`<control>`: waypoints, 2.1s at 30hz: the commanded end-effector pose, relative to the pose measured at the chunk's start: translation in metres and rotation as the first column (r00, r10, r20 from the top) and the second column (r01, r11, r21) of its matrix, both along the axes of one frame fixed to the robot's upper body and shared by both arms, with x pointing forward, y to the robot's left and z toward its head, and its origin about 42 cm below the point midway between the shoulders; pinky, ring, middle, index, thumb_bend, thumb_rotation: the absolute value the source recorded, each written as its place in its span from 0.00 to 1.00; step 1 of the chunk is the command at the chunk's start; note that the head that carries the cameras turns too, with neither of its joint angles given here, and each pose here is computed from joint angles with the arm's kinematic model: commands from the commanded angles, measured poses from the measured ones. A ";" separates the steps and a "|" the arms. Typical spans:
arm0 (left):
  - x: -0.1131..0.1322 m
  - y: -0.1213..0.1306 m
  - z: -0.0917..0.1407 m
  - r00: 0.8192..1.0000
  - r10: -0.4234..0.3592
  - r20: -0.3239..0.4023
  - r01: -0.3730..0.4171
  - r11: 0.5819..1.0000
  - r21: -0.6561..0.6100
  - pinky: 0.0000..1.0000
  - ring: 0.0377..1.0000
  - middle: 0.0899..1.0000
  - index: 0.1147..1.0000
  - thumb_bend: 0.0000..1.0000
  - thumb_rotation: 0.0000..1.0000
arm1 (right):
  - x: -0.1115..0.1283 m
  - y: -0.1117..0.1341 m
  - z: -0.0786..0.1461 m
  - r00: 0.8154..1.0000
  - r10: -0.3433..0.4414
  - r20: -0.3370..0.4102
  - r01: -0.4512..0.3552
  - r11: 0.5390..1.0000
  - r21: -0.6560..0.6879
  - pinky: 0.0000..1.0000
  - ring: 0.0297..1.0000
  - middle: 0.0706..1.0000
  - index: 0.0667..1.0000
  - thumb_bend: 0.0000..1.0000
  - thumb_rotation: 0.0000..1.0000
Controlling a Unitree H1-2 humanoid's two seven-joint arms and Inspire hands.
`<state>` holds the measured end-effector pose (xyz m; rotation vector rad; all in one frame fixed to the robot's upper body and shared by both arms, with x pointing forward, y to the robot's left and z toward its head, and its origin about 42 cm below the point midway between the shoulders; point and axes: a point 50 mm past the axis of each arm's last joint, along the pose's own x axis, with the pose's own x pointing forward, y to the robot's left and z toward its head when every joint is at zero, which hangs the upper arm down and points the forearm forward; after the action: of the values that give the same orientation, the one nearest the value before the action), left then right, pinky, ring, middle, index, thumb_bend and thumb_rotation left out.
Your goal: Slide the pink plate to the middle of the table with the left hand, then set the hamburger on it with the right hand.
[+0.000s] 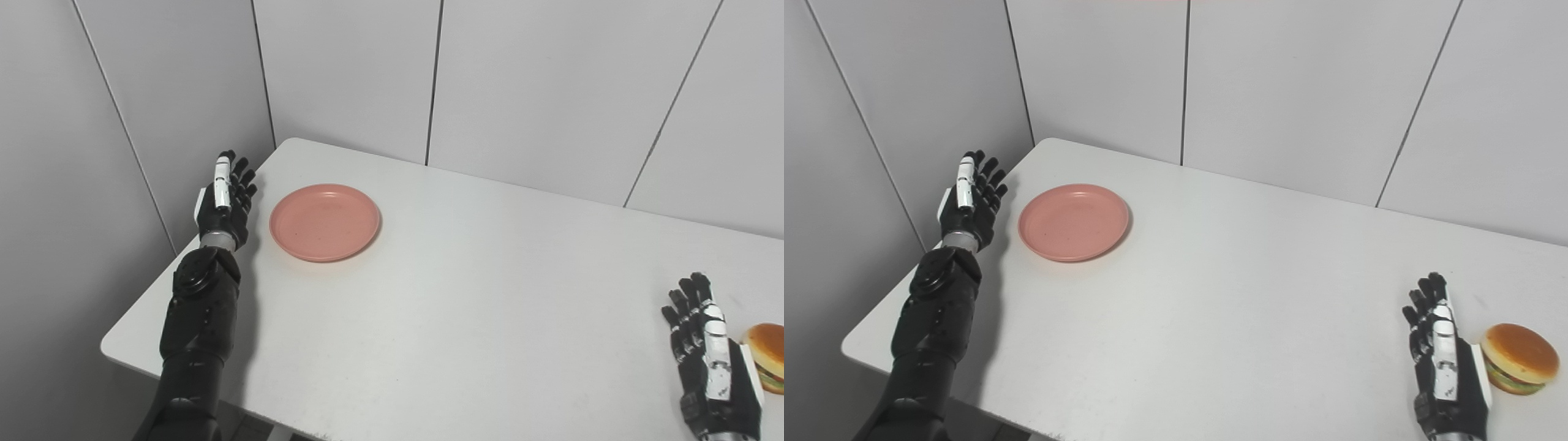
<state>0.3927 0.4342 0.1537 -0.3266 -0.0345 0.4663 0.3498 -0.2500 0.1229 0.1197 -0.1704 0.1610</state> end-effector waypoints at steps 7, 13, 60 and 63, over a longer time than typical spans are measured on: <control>0.013 0.019 0.014 0.998 -0.021 0.063 0.019 0.999 0.037 1.00 0.99 0.98 0.98 0.34 1.00 | -0.012 -0.001 -0.021 0.997 0.004 -0.074 -0.002 1.000 0.022 1.00 1.00 1.00 1.00 0.16 1.00; 0.017 0.017 0.001 1.000 -0.024 0.018 0.024 0.999 0.024 1.00 0.97 0.96 0.95 0.35 1.00 | -0.012 0.001 -0.021 0.997 0.006 -0.076 -0.004 1.000 0.025 1.00 1.00 1.00 1.00 0.16 1.00; 0.028 -0.134 -0.032 0.913 -0.406 -0.032 0.397 0.904 -0.157 0.97 0.95 0.94 0.94 0.34 1.00 | -0.017 0.015 -0.015 0.997 -0.010 -0.075 0.008 0.999 -0.034 0.99 0.98 0.97 0.98 0.24 1.00; 0.028 -0.139 -0.030 0.905 -0.424 -0.027 0.415 0.896 -0.161 0.96 0.94 0.95 0.94 0.34 1.00 | -0.017 0.017 -0.015 0.997 -0.007 -0.073 0.004 0.999 -0.039 1.00 0.98 0.97 0.98 0.26 1.00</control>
<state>0.4220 0.3011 0.1268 -0.4451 0.0901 0.0718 0.3422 -0.2373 0.1243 0.0638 -0.1487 0.1597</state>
